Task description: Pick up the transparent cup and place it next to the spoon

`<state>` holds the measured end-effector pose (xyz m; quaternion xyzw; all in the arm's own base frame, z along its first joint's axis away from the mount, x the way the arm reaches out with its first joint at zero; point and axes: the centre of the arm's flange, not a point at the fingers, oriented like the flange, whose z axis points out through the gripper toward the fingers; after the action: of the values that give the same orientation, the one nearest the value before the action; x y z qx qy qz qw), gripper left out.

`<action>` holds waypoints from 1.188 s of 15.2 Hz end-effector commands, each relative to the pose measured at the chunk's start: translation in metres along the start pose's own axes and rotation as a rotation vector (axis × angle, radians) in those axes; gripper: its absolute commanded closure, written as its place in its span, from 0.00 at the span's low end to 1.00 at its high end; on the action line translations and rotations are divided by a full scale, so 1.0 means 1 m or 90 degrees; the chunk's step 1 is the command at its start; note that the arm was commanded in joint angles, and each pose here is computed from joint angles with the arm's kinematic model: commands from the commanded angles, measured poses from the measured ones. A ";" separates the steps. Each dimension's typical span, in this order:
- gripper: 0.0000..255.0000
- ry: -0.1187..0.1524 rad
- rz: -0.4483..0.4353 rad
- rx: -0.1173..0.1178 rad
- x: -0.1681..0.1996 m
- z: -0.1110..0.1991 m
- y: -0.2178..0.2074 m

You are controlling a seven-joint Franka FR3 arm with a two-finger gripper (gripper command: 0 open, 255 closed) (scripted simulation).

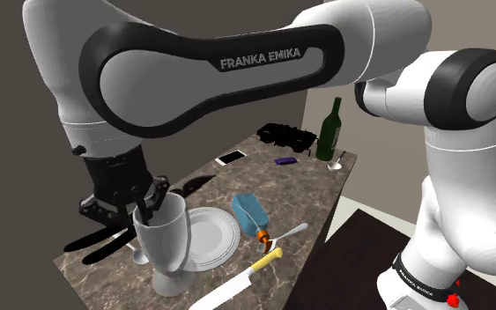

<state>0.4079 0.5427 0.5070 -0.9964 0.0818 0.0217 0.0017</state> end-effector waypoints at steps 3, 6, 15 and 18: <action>1.00 0.001 0.001 0.000 -0.006 0.023 -0.017; 1.00 0.001 0.001 0.000 -0.005 0.038 -0.017; 1.00 0.001 0.001 0.000 -0.004 0.081 -0.017; 1.00 0.001 0.001 0.000 -0.004 0.081 -0.017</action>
<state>0.4037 0.5603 0.4262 -0.9963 0.0827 0.0216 0.0012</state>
